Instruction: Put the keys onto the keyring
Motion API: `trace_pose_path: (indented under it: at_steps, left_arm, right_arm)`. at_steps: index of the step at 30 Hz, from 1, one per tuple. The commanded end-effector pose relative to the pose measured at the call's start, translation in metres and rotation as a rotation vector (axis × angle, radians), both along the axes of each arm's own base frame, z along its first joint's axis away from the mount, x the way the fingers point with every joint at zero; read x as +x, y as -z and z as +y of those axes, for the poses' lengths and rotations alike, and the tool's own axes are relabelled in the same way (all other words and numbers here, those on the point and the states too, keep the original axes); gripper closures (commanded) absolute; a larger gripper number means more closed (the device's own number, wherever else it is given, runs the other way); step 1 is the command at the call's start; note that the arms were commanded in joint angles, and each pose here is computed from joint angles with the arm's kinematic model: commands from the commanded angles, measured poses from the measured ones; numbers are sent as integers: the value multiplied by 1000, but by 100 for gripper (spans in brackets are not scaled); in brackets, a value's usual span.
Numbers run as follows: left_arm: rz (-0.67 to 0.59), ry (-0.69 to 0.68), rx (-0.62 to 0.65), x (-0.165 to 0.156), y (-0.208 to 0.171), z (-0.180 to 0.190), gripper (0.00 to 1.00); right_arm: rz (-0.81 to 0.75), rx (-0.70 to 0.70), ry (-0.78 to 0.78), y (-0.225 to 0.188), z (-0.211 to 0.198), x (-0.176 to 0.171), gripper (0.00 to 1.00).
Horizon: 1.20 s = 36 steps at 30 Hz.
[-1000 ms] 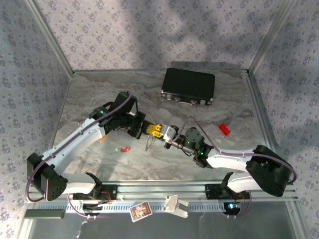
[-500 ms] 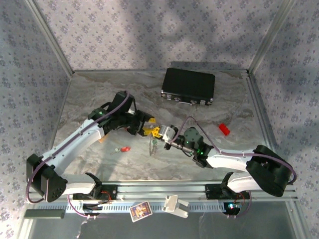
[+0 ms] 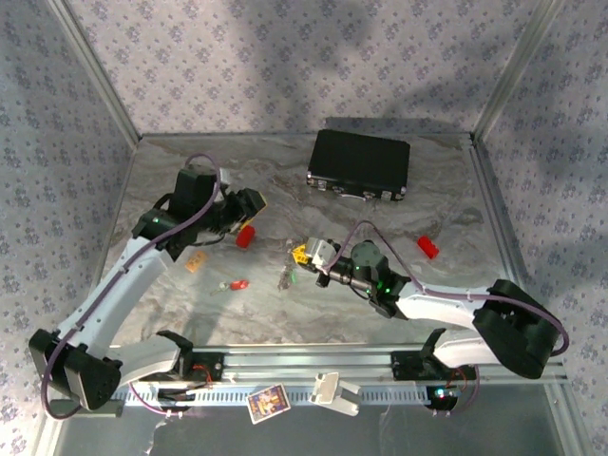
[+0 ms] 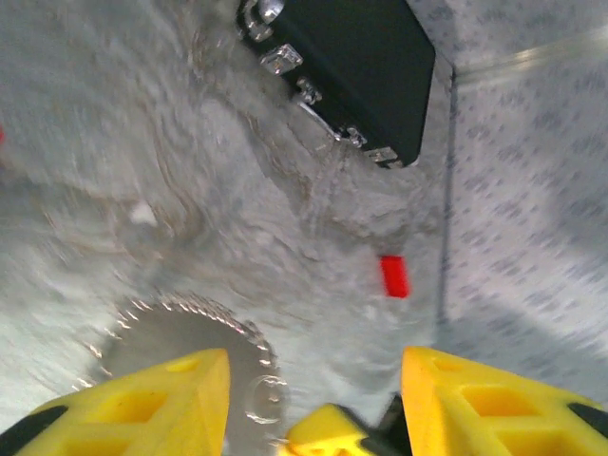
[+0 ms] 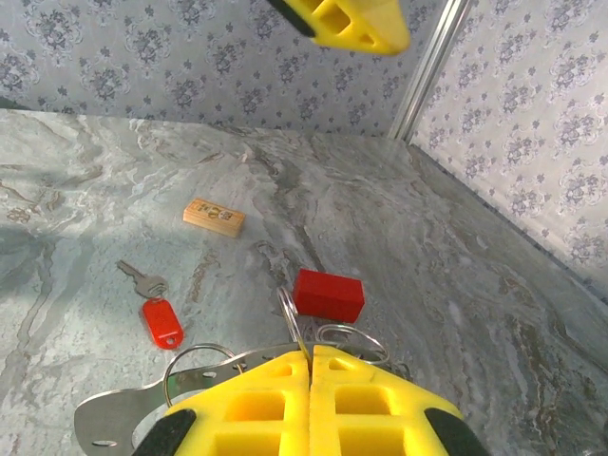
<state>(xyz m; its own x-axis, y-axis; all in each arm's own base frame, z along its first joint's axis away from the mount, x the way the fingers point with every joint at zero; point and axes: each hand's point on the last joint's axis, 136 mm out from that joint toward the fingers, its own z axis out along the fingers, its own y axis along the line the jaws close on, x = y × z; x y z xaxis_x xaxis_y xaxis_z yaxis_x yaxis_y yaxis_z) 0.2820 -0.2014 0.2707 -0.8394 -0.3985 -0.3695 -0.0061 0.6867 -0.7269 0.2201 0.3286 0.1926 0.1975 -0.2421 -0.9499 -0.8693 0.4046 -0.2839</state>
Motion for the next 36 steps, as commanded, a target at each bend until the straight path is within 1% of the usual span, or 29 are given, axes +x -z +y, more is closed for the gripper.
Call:
trace_pose_path:
  at_steps: [1, 3, 4, 8, 9, 12, 16, 19, 22, 24, 28, 36]
  left_arm:
    - [-298, 302, 291, -7, 1, 4, 51]
    - [-358, 464, 345, -23, 17, -1, 52]
    - [-413, 553, 376, -32, 25, -5, 54]
    - [-710, 880, 443, -74, 39, -33, 53]
    - [-772, 941, 460, -82, 41, -37, 53]
    - [-866, 1075, 482, -95, 53, -42, 56]
    - [-953, 1112, 543, -89, 60, -43, 59]
    - [-994, 1127, 598, -78, 65, -46, 63]
    - [-1051, 1174, 637, -74, 67, -49, 65]
    - [-1104, 1241, 635, -78, 71, -51, 67]
    - [-1109, 1314, 616, -81, 75, -53, 73]
    - [-1126, 1345, 621, -76, 72, -58, 84]
  right_arm:
    - [5, 37, -23, -17, 4, -1, 100]
    - [16, 31, -29, -14, 5, -2, 100]
    - [21, 30, -30, -13, 5, -2, 100]
    - [34, 20, -42, -12, 8, -3, 100]
    - [34, 18, -45, -13, 8, -3, 100]
    - [37, 11, -48, -13, 9, -3, 100]
    - [40, -1, -60, -13, 10, -5, 100]
    - [39, -7, -65, -14, 11, -6, 100]
    - [36, -11, -70, -15, 11, -6, 100]
    - [38, -14, -72, -15, 12, -7, 100]
    - [36, -16, -74, -16, 12, -7, 100]
    - [24, -25, -91, -19, 15, -9, 100]
